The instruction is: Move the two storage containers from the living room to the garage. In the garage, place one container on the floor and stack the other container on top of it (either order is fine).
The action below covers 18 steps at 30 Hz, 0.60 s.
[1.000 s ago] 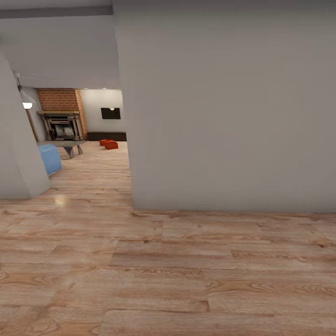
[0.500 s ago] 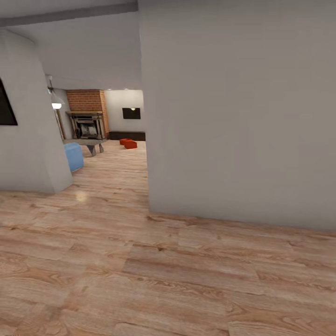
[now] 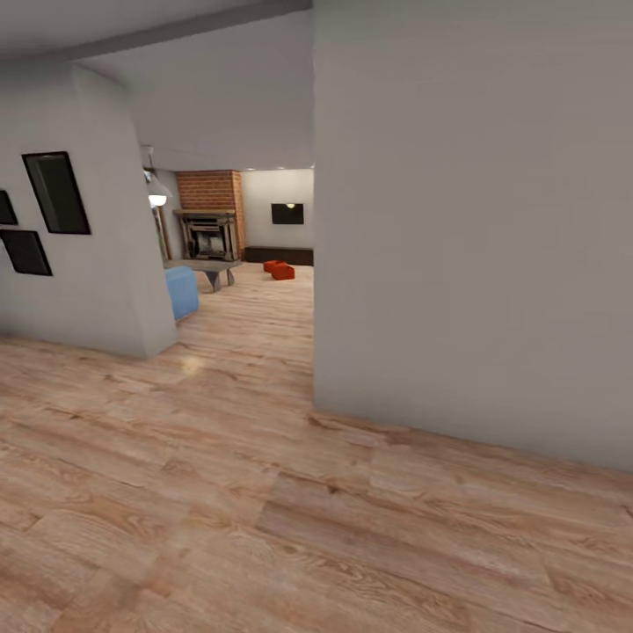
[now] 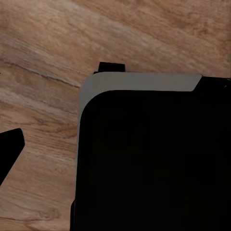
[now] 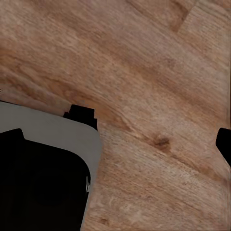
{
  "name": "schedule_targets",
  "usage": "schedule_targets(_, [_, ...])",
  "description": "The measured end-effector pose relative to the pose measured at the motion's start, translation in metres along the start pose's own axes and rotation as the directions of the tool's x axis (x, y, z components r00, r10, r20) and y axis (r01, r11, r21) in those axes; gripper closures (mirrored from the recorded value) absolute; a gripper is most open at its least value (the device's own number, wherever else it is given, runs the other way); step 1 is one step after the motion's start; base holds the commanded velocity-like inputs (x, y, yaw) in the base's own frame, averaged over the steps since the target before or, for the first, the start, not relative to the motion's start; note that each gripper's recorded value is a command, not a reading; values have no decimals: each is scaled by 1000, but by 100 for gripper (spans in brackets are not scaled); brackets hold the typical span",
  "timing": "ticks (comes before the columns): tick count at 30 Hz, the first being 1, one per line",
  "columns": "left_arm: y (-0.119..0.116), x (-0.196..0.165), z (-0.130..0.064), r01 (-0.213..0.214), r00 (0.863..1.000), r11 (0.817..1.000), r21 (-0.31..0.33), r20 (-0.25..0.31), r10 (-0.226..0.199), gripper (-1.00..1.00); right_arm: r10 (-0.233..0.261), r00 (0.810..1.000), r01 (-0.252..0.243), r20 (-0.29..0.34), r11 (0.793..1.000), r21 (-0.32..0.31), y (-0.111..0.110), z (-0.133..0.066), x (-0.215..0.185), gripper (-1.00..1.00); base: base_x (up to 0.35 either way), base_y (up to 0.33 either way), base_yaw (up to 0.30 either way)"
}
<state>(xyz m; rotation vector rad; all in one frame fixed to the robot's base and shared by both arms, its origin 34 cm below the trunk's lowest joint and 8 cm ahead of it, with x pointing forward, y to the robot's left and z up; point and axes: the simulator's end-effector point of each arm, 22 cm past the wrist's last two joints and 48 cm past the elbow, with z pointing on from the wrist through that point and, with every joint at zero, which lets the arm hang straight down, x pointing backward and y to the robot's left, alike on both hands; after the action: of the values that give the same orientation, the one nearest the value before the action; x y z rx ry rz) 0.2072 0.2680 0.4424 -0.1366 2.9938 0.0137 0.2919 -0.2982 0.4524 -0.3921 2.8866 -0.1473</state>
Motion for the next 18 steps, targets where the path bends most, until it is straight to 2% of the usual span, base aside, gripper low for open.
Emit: schedule_targets(18, [0, 0, 0, 0, 1000, 1000, 0, 0, 0, -100, 0, 1000, 0, 0, 1000, 0, 0, 0, 0, -100, 323, 0, 271])
